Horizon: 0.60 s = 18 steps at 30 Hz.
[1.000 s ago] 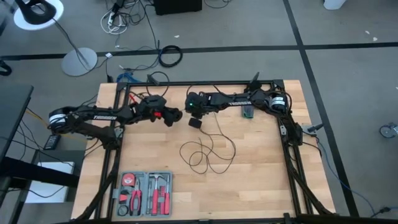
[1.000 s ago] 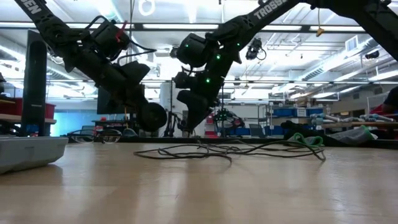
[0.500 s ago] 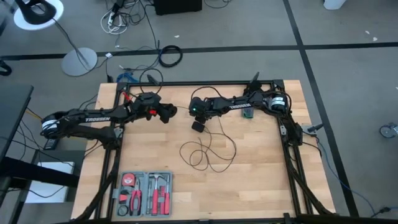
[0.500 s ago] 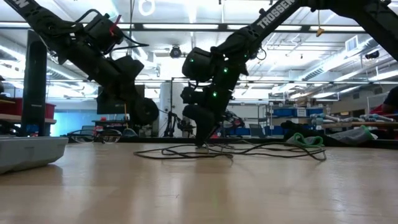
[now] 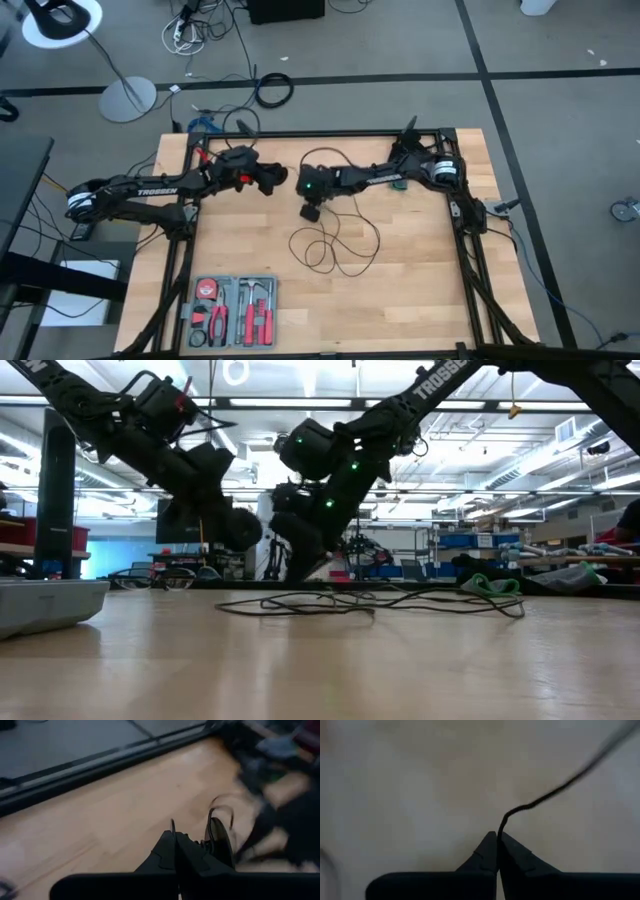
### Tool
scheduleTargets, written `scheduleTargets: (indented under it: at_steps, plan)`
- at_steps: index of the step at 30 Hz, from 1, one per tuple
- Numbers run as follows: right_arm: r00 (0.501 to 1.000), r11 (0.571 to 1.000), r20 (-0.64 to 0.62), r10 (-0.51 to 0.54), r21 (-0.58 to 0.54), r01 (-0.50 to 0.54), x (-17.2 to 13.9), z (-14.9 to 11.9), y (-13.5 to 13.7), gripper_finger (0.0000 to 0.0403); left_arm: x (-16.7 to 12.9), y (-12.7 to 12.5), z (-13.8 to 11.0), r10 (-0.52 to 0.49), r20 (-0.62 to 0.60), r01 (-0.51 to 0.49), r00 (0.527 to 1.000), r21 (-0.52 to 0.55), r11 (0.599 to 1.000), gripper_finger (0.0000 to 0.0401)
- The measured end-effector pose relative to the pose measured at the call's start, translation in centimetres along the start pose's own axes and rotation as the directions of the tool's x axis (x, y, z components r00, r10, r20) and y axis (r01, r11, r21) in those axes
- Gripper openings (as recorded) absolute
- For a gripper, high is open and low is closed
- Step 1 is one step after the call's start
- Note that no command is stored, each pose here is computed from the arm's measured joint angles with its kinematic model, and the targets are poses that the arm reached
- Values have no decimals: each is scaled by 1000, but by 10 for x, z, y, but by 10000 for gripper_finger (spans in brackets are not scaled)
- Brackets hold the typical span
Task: Coil cords
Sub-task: Coil the black wire onto the black spool
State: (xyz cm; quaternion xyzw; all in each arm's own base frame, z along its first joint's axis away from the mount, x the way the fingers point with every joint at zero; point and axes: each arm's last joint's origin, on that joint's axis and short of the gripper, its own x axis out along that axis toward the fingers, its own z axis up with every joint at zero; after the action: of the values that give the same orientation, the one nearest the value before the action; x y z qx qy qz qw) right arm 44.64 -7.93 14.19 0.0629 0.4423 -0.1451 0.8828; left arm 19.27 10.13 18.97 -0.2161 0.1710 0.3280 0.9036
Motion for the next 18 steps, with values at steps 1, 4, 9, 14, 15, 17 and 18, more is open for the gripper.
scheduleTargets:
  at_steps: [1,4,9,14,15,17,18]
  plan:
    - [1000,1000,-2,8,-3,-8,1,-1,4,3,0,-1,2,-25,14,25,1000,-10,1000,0]
    - [1000,1000,14,-12,-9,12,8,-4,10,2,0,-5,5,-100,25,100,995,-15,995,0]
    - [998,998,-11,57,39,-57,9,-4,-1,1,0,-5,3,-123,1,123,992,-29,992,0]
    - [995,992,-13,99,83,-98,10,-4,-2,1,-1,-9,9,-186,55,188,981,-42,981,0]
    - [993,990,-9,115,82,-114,10,-4,-1,1,-1,-9,10,-189,65,192,980,-45,980,0]
    - [991,988,1,135,73,-134,11,-4,5,1,-2,-10,13,-198,92,203,976,-44,978,0]
    - [989,987,4,147,67,-147,11,-4,9,1,-2,-10,14,-203,109,209,973,-43,977,0]
